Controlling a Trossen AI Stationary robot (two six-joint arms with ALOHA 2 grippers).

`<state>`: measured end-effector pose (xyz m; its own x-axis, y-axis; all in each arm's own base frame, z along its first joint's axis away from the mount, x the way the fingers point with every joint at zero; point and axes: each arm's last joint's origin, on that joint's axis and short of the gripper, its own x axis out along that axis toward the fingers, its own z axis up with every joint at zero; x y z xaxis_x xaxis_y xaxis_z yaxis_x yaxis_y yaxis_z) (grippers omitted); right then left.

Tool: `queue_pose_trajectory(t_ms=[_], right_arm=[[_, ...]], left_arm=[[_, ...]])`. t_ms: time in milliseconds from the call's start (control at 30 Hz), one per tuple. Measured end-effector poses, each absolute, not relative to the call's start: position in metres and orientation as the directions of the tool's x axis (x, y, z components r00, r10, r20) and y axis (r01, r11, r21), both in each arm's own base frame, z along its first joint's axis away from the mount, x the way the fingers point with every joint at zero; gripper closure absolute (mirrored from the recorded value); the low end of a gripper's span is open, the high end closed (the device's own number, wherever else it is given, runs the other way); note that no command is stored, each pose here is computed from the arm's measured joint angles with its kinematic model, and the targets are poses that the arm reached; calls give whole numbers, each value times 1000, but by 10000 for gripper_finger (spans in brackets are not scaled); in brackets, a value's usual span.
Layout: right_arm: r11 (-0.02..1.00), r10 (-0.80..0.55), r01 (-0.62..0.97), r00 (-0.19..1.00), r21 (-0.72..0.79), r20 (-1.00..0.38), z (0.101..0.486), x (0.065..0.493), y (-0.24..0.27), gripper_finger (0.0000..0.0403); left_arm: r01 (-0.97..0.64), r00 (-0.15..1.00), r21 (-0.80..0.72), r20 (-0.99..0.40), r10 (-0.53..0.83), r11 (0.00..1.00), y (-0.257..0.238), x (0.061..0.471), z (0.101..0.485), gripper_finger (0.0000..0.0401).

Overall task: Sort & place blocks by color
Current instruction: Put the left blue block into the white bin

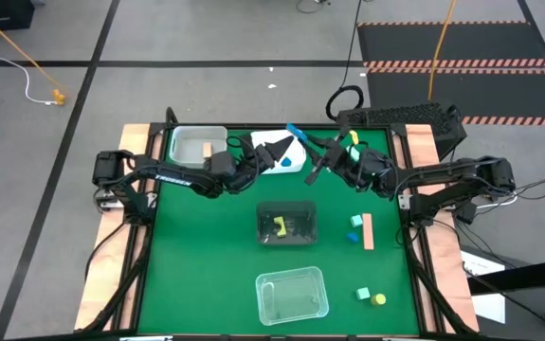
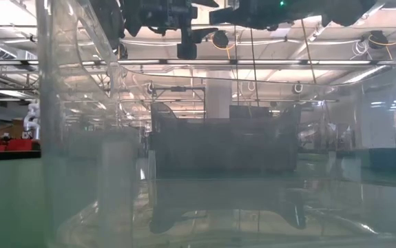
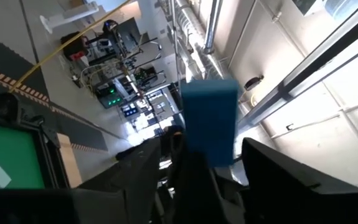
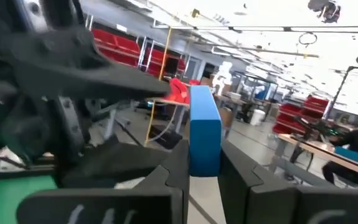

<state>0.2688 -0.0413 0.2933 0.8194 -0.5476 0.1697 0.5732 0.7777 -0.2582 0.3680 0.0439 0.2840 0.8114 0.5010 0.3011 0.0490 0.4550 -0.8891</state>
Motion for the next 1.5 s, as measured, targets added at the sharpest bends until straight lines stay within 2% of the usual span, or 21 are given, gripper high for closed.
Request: queue_pose_trajectory(t_ms=[233,533,600,800,900,1033,1200,1500], right_arm=[[735,-613,611,784,-295,97,286,268,-48,365],[682,-686,650,728,-335,15,277,263,-73,365],[700,-676,637,737,-323,-11,274,262,-80,365],[801,-590,567,802,-193,-93,266,255,-105,365],[836,-548,533,824,-130,-146,261,250,-117,365],[885,-448,464,870,35,-205,251,247,-130,365],[877,-411,459,869,139,-275,230,255,-138,365],[844,-389,493,834,211,-391,190,271,-145,364]], left_arm=[[70,825,-886,310,472,459,41,368,285,148],[211,923,-839,340,179,502,32,371,286,147],[240,927,-837,348,140,492,30,371,287,147],[273,917,-809,383,114,521,30,370,290,146],[318,881,-749,461,111,581,30,366,298,146],[362,809,-630,579,104,687,29,359,309,146],[368,748,-529,657,95,765,26,353,317,146],[352,748,-512,658,93,784,25,353,317,146]])
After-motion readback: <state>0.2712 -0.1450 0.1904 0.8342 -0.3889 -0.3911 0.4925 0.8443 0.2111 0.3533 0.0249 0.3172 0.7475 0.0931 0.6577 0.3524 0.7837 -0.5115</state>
